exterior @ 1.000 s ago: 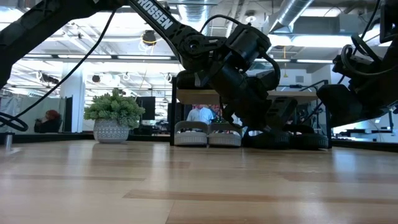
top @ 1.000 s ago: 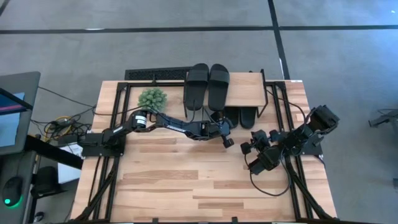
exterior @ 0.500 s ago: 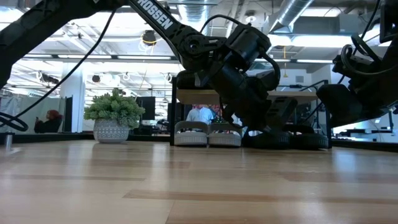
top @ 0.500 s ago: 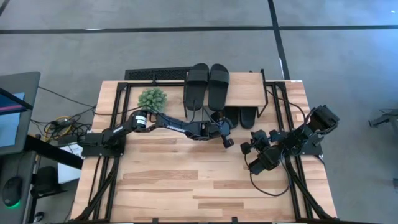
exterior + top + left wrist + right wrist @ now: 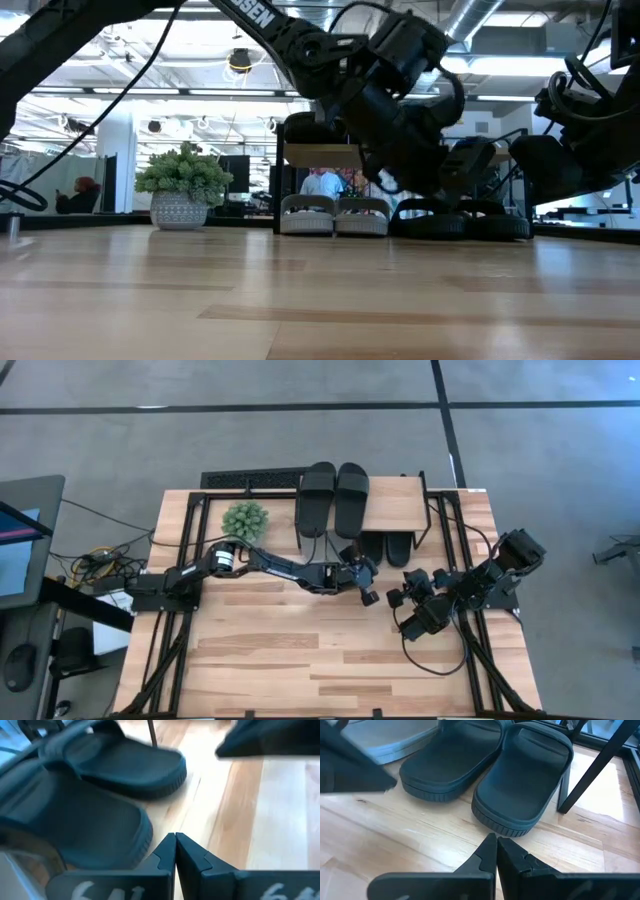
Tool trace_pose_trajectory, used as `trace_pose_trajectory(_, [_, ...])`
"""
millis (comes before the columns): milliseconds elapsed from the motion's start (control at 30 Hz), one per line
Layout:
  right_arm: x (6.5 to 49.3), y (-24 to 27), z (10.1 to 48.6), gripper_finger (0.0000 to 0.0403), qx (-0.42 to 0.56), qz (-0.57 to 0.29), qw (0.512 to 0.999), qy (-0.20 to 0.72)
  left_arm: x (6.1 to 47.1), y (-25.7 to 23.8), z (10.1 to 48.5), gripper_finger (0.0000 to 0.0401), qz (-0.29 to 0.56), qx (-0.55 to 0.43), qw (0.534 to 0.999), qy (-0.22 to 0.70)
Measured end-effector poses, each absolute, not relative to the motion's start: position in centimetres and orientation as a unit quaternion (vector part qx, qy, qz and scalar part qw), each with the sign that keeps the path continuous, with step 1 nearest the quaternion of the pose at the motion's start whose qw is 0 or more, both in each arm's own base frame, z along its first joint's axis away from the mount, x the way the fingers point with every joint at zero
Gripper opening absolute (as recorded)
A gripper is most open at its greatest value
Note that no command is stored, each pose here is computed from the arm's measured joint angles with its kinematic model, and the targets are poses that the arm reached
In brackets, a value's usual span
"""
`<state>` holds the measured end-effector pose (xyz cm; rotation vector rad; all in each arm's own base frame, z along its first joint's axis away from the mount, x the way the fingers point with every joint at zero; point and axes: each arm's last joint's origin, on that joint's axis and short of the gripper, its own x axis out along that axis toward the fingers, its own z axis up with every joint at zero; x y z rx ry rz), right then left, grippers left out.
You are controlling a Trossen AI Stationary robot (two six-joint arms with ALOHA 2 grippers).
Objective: Pick and place slides into the shelf
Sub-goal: Return to home position
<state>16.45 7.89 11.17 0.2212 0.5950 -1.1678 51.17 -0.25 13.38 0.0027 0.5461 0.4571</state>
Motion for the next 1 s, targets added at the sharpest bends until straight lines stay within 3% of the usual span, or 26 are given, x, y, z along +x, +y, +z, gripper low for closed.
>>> trace_pose_trajectory(500, [15.9,11.1,12.5,0.0,0.085,-0.471,0.838,0.26,51.5,-3.5,19.9,0.0,0.176,0.071,0.938,0.289])
trace_pose_trajectory(1000, [12.8,11.5,20.3,0.0,0.092,-0.342,0.917,0.185,45.7,-5.2,31.2,0.0,0.147,0.1,0.945,0.276])
